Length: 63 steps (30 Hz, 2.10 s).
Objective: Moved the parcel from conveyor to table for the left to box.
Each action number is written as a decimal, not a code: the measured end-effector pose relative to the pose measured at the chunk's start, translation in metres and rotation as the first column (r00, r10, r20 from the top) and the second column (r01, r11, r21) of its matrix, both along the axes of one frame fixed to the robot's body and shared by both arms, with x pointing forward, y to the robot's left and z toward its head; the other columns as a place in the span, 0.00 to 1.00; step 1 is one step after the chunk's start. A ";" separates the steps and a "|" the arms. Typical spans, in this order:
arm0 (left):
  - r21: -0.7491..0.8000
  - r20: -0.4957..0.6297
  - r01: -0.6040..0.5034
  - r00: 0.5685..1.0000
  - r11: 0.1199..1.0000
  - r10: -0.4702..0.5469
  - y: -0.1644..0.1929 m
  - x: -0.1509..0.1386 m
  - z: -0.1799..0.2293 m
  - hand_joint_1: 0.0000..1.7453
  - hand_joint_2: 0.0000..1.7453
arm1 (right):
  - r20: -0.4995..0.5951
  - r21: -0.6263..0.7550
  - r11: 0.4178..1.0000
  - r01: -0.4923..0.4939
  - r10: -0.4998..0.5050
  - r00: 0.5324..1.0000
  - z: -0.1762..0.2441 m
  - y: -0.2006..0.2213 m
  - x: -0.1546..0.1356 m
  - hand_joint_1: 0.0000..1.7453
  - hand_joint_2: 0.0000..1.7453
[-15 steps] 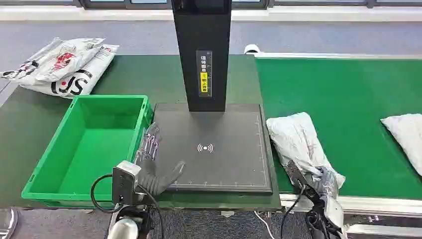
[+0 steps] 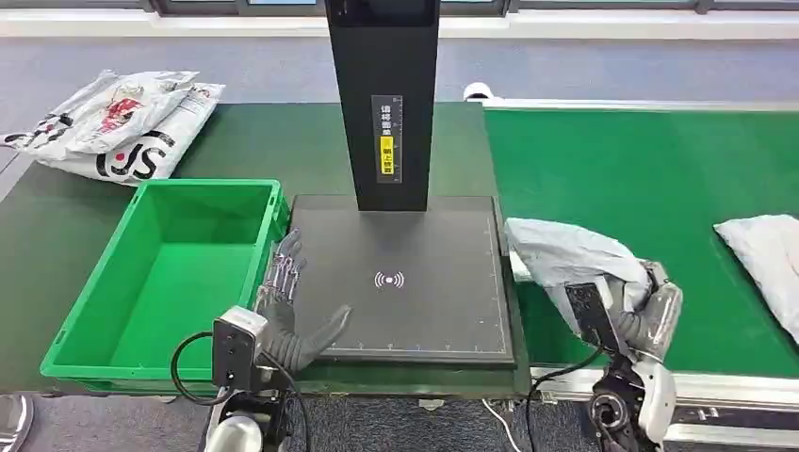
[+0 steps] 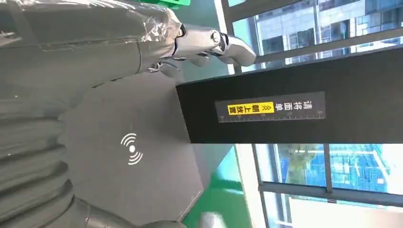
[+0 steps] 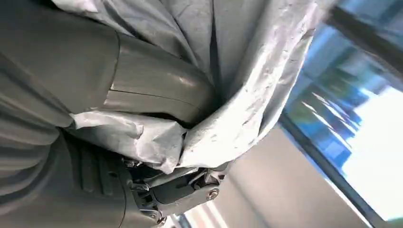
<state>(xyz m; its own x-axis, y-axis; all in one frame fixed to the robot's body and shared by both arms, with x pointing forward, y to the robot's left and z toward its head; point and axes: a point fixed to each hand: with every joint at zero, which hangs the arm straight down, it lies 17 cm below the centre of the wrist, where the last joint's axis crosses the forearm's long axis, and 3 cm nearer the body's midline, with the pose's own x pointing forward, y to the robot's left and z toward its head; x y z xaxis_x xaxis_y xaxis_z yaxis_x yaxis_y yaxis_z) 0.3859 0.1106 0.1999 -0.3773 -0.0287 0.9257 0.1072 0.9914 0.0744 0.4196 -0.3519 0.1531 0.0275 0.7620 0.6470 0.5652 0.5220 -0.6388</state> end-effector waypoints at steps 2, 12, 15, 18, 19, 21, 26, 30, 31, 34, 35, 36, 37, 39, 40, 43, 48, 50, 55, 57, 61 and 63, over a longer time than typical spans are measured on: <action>-0.001 0.001 0.001 1.000 1.000 -0.001 0.000 0.000 0.000 0.00 1.00 | 0.088 -0.005 1.000 -0.019 0.019 0.996 0.028 0.009 -0.003 1.00 1.00; -0.011 0.010 0.008 1.000 1.000 -0.008 -0.002 0.001 0.000 0.00 1.00 | 0.298 -0.030 0.992 -0.124 0.128 0.946 0.103 0.050 -0.013 1.00 1.00; -0.013 0.022 0.016 1.000 1.000 -0.016 -0.003 0.005 0.003 0.00 1.00 | 0.327 -0.052 0.980 -0.192 0.198 0.924 0.122 0.077 -0.005 1.00 1.00; -0.026 0.031 0.023 0.999 0.999 -0.023 -0.005 0.011 0.006 0.00 1.00 | 0.344 -0.076 0.958 -0.276 0.285 0.895 0.138 0.111 0.004 1.00 1.00; -0.032 0.035 0.025 0.999 0.999 -0.024 -0.005 0.012 0.007 0.00 1.00 | 0.344 -0.085 0.946 -0.312 0.322 0.882 0.142 0.126 0.008 1.00 1.00; -0.039 0.044 0.029 0.999 0.999 -0.027 -0.006 0.017 0.010 0.00 1.00 | 0.324 -0.092 0.917 -0.388 0.396 0.859 0.146 0.155 0.020 1.00 1.00; -0.052 0.050 0.040 0.998 0.998 -0.037 -0.008 0.031 0.015 0.00 1.00 | 0.222 -0.092 0.831 -0.548 0.553 0.803 0.135 0.227 0.056 1.00 1.00; -0.060 0.053 0.045 0.998 0.997 -0.042 -0.011 0.039 0.018 0.00 1.00 | 0.155 -0.071 0.793 -0.605 0.608 0.779 0.119 0.261 0.070 1.00 1.00; -0.058 0.051 0.045 0.998 0.997 -0.042 -0.011 0.041 0.017 0.00 1.00 | 0.148 -0.072 0.790 -0.609 0.613 0.776 0.117 0.265 0.072 1.00 1.00; -0.055 0.045 0.045 0.998 0.997 -0.043 -0.011 0.042 0.015 0.00 1.00 | 0.126 -0.068 0.781 -0.621 0.624 0.771 0.112 0.273 0.078 1.00 1.00; -0.054 0.044 0.045 0.998 0.998 -0.043 -0.012 0.043 0.014 0.00 1.00 | 0.123 -0.068 0.780 -0.622 0.626 0.770 0.111 0.274 0.078 1.00 1.00; -0.054 0.043 0.045 0.998 0.998 -0.043 -0.012 0.043 0.014 0.00 1.00 | 0.117 -0.067 0.779 -0.623 0.626 0.771 0.109 0.275 0.080 1.00 1.00; -0.053 0.041 0.045 0.998 0.998 -0.043 -0.012 0.043 0.013 0.00 1.00 | 0.112 -0.067 0.779 -0.624 0.627 0.771 0.108 0.276 0.080 1.00 1.00; -0.055 0.038 0.045 0.998 0.997 -0.043 -0.012 0.044 0.013 0.00 1.00 | 0.106 -0.067 0.778 -0.625 0.628 0.771 0.106 0.276 0.081 1.00 1.00; -0.054 0.037 0.045 0.998 0.998 -0.043 -0.012 0.045 0.012 0.00 1.00 | 0.103 -0.067 0.778 -0.625 0.628 0.771 0.104 0.276 0.082 1.00 1.00; -0.054 0.034 0.045 0.998 0.997 -0.043 -0.012 0.045 0.011 0.00 1.00 | 0.096 -0.065 0.777 -0.626 0.629 0.771 0.102 0.278 0.083 1.00 1.00; -0.054 0.031 0.045 0.999 0.998 -0.044 -0.012 0.046 0.010 0.00 1.00 | 0.089 -0.064 0.777 -0.626 0.630 0.772 0.100 0.279 0.085 1.00 1.00; -0.053 0.030 0.045 0.999 0.998 -0.044 -0.012 0.046 0.009 0.00 1.00 | 0.085 -0.064 0.777 -0.626 0.629 0.772 0.099 0.279 0.085 1.00 1.00; -0.060 0.029 0.038 0.999 0.998 -0.036 -0.010 0.047 0.010 0.00 1.00 | 0.052 -0.025 0.757 -0.653 0.654 0.755 0.092 0.287 0.088 1.00 1.00; -0.063 0.028 0.034 0.999 0.997 -0.033 -0.009 0.048 0.010 0.00 1.00 | 0.020 0.001 0.744 -0.668 0.668 0.744 0.084 0.294 0.092 0.12 1.00; -0.071 0.023 0.034 0.999 0.997 -0.032 -0.009 0.049 0.009 0.00 1.00 | -0.065 0.020 0.749 -0.662 0.661 0.747 0.063 0.301 0.101 0.00 1.00; -0.070 0.023 0.033 0.999 0.997 -0.032 -0.009 0.049 0.009 0.00 1.00 | -0.097 0.030 0.756 -0.654 0.653 0.751 0.052 0.300 0.104 0.00 1.00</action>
